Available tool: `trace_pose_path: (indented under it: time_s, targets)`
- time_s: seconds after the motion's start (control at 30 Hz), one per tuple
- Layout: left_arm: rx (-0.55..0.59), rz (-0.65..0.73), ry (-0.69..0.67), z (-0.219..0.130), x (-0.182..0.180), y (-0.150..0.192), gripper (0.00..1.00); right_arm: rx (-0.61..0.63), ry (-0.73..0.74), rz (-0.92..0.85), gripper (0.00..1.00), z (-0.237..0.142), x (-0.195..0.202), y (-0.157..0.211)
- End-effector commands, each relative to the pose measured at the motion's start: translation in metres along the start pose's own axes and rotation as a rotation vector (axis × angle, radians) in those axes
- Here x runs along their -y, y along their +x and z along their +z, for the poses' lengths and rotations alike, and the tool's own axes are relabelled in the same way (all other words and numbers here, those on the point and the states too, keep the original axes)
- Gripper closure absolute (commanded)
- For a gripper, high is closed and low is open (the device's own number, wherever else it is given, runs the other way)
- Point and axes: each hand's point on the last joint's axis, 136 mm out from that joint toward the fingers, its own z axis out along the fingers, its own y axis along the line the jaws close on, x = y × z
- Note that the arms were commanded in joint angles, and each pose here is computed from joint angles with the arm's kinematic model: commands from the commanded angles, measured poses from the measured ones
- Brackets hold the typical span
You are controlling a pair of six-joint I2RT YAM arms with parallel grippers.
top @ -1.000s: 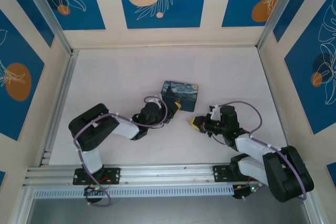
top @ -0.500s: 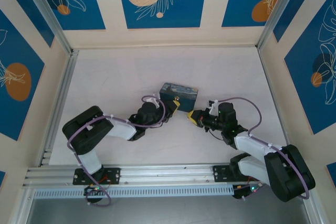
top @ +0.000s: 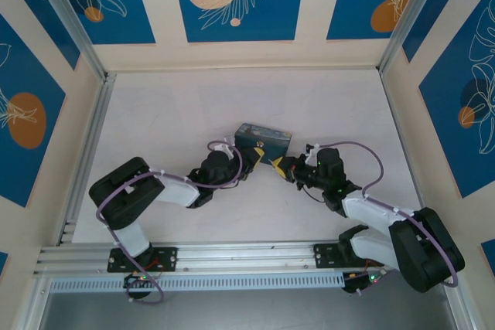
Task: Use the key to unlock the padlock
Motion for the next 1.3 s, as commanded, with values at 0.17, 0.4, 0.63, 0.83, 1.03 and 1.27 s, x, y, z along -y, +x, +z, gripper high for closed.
trace_pose_path:
  time_s: [0.17,0.4,0.63,0.83,1.03,1.27]
  targets:
    - [0.03,-0.009,0.091,-0.007,0.026,-0.006,1.0,0.031,-0.022,0.001,1.0,0.01,-0.014,-0.003]
    - [0.027,-0.009,0.091,-0.007,0.027,-0.005,1.0,0.037,-0.024,0.003,1.0,0.013,-0.016,-0.006]
    - [0.023,-0.007,0.086,-0.006,0.025,-0.002,1.0,0.038,-0.031,0.0,1.0,0.014,-0.019,-0.007]
    - [0.018,-0.007,0.083,-0.004,0.024,-0.001,1.0,0.036,-0.037,-0.001,1.0,0.015,-0.022,-0.007]
    - [0.013,-0.006,0.083,-0.002,0.024,0.0,1.0,0.035,-0.04,-0.005,1.0,0.015,-0.025,-0.007]
    - [0.004,-0.008,0.089,0.001,0.026,0.004,1.0,0.032,-0.043,-0.008,1.0,0.017,-0.027,-0.008]
